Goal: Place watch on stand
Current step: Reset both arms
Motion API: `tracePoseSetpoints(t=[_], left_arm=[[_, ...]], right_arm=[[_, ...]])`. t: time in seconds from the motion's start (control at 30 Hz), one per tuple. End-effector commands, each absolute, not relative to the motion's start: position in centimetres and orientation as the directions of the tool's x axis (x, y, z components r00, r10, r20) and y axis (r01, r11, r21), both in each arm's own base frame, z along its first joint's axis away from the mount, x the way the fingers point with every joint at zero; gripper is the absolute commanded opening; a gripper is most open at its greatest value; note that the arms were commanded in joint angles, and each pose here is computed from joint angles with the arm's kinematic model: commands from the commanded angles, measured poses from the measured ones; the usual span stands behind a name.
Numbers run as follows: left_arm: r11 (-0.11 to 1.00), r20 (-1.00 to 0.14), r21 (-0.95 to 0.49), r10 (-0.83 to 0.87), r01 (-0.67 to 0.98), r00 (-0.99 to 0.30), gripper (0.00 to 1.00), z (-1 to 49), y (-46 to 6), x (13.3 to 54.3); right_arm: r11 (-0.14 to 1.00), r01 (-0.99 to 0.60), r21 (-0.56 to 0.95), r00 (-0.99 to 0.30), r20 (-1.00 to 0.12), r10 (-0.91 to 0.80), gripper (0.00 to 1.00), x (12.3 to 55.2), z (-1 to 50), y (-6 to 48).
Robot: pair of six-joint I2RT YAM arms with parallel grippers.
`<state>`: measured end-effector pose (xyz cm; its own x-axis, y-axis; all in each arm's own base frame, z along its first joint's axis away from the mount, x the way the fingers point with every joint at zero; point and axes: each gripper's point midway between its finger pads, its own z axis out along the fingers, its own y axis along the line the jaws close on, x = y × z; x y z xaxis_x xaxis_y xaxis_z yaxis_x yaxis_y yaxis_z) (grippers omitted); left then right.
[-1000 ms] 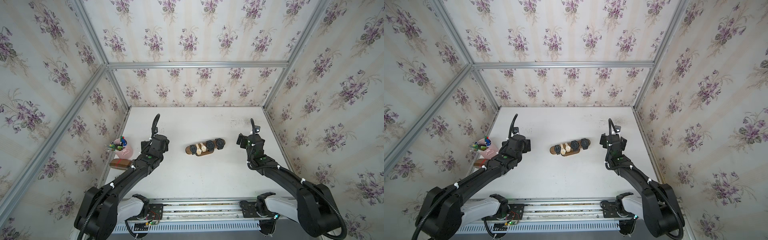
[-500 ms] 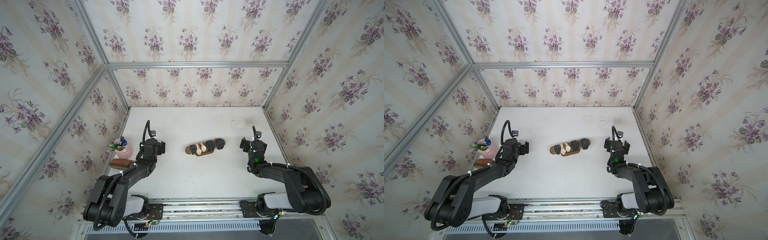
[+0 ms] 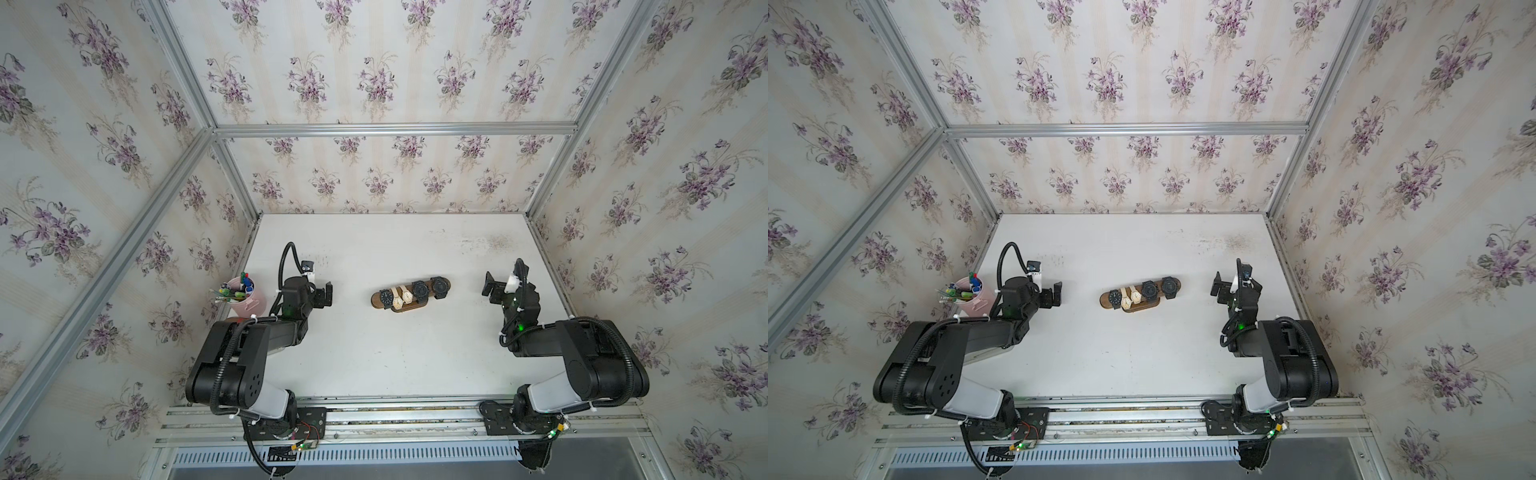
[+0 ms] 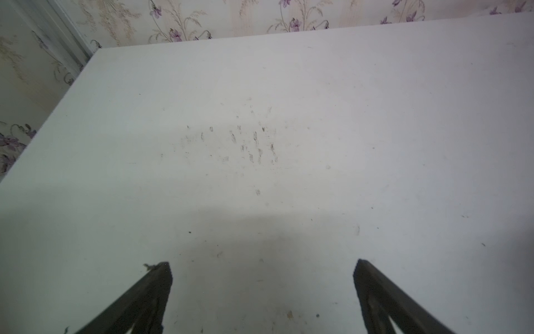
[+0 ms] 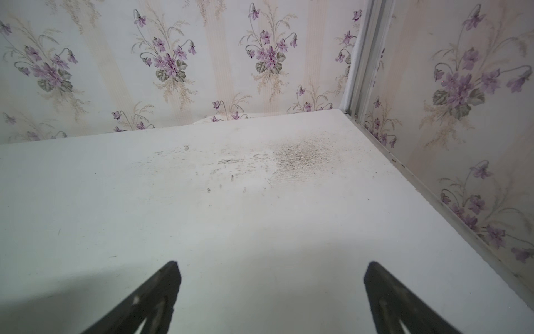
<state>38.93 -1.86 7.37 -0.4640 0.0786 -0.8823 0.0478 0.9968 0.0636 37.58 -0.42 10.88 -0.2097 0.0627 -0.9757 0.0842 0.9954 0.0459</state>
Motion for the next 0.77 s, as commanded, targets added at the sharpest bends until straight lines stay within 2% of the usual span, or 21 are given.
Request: tracePoseSetpoints(t=[0.0, 0.73], left_arm=[[0.996, -0.91, 0.044, 0.07, 0.072, -0.409, 1.0, 8.83, -2.45, 39.7], [0.997, -0.914, 0.046, 0.066, 0.058, -0.401, 1.0, 8.92, -2.23, 39.7]], right_arm=[[0.998, 0.035, 0.052, -0.146, -0.988, 0.056, 1.0, 37.65, 12.11, 0.36], [0.998, 0.033, 0.05, -0.147, -0.988, 0.054, 1.0, 37.64, 12.09, 0.41]])
